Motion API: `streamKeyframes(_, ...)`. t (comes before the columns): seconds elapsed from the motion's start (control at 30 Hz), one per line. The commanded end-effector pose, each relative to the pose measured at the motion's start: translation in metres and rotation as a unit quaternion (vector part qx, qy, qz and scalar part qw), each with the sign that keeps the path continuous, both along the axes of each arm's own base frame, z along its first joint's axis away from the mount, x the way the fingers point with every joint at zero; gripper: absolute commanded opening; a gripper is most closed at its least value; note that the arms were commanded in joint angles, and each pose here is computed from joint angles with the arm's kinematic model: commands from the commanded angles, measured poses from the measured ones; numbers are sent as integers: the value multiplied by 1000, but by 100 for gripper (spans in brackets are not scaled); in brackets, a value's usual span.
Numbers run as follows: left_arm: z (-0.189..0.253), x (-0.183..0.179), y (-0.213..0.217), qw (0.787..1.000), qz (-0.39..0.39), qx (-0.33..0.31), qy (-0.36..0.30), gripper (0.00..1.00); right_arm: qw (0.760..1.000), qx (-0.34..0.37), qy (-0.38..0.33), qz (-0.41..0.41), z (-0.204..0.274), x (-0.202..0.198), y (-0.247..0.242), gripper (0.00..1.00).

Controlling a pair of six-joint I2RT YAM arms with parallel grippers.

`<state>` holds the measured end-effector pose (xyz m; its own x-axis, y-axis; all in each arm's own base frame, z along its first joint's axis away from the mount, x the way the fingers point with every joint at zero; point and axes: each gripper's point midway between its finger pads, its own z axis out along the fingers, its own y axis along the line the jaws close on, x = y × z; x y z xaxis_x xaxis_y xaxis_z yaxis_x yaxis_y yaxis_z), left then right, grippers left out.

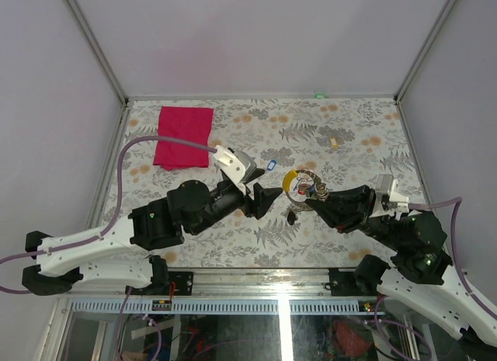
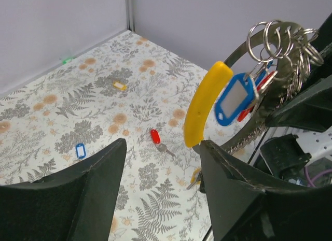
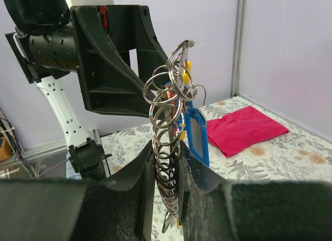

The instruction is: Put the keys on the keyring

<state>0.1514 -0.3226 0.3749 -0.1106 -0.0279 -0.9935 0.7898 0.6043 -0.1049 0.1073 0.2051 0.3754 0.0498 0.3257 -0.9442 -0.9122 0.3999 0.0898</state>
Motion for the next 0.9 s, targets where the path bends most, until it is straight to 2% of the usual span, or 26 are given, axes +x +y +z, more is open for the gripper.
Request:
streamKeyframes(0.0,35,9,-2,997,26,-68,-35,61,997,74,-29,-11,47,-2,-11,0)
streamKeyframes(0.23,35,12,-11,995,33,-73,-51,61,997,77,-22,-6,46,-2,-9,0)
streamKeyframes(0.47,28,17,-25,995,59,-35,-71,60,997,76,-18,0,44,-2,-6,0)
streamKeyframes(0.7,29,25,-22,989,118,-16,-89,53,997,72,-13,1,40,-1,-4,0)
streamKeyframes(0.87,35,24,-20,987,125,-19,-99,51,998,70,-10,0,37,-1,-4,0)
